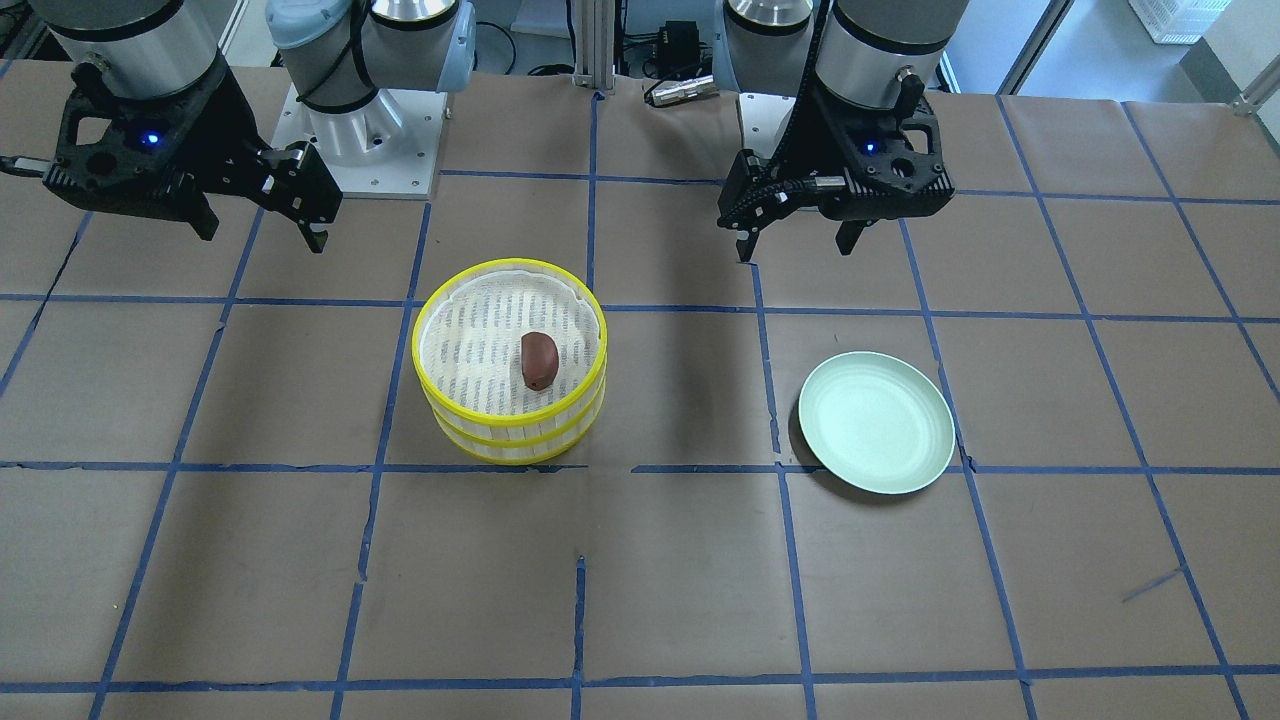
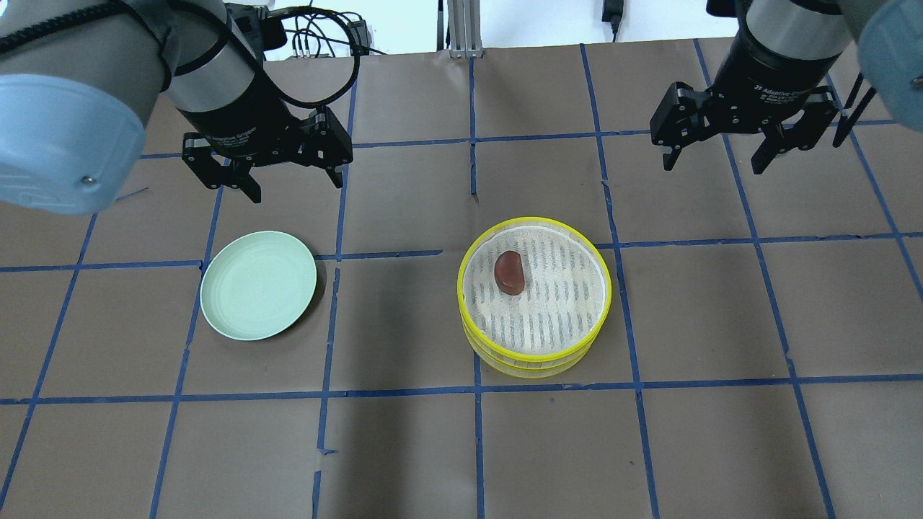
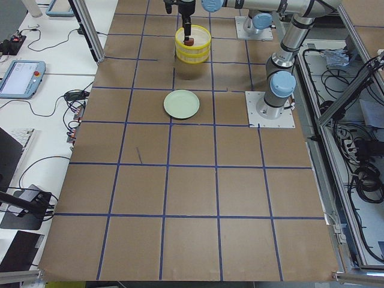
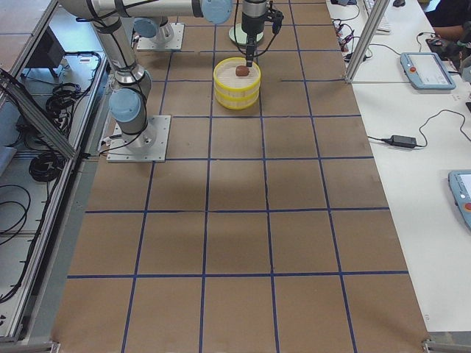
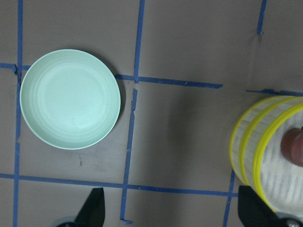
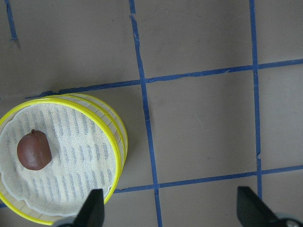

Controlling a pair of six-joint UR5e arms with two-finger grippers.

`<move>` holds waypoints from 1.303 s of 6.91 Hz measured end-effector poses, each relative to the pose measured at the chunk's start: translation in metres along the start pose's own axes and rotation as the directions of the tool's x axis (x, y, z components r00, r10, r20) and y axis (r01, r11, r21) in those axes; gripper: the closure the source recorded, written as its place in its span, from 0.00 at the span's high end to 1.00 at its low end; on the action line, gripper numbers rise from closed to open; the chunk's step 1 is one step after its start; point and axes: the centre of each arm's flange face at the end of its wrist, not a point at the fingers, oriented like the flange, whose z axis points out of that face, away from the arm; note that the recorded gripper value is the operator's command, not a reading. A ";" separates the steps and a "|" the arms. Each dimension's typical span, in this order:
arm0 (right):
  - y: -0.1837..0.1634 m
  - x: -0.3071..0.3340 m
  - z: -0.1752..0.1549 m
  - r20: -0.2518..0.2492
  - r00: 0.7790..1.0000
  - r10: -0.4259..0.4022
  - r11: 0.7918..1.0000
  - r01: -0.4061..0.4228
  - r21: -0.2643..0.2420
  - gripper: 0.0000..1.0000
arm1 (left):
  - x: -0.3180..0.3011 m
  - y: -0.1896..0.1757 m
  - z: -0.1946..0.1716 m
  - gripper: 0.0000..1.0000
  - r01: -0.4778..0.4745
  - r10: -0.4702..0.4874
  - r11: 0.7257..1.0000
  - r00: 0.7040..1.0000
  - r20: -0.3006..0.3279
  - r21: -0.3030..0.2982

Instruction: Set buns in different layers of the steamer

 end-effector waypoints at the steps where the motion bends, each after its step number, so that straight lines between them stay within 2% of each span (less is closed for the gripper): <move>1: -0.001 0.000 -0.001 0.004 1.000 0.003 1.000 -0.003 0.012 1.00 | 0.002 -0.004 -0.006 0.90 -0.017 0.017 1.000 1.000 -0.001 0.000; 2: -0.002 -0.001 -0.001 0.016 1.000 0.006 1.000 -0.006 0.018 1.00 | 0.000 -0.012 -0.018 0.93 -0.078 0.079 0.996 0.997 0.013 -0.032; 3: -0.002 -0.004 -0.002 0.038 0.999 0.007 1.000 -0.008 0.020 1.00 | -0.012 -0.025 -0.033 0.92 -0.126 0.129 0.989 0.991 0.029 -0.071; 4: -0.002 -0.005 -0.003 0.050 0.999 0.009 1.000 -0.010 0.022 1.00 | -0.028 -0.034 -0.038 0.93 -0.136 0.141 0.986 0.989 0.049 -0.094; 5: -0.002 -0.005 -0.003 0.055 0.998 0.010 1.000 -0.011 0.022 1.00 | -0.037 -0.037 -0.031 0.87 -0.137 0.143 0.987 0.987 0.072 -0.083; 6: -0.002 -0.005 -0.003 0.056 0.998 0.010 1.000 -0.011 0.022 1.00 | -0.042 -0.038 -0.022 0.89 -0.137 0.142 0.989 0.985 0.097 -0.060; 7: -0.002 -0.005 -0.003 0.057 0.998 0.009 1.000 -0.011 0.021 1.00 | -0.045 -0.036 -0.016 1.00 -0.137 0.143 0.989 0.982 0.120 -0.057; 9: -0.002 -0.006 -0.003 0.058 0.998 0.009 1.000 -0.010 0.021 1.00 | -0.044 -0.028 -0.008 1.00 -0.137 0.145 0.988 0.981 0.129 -0.070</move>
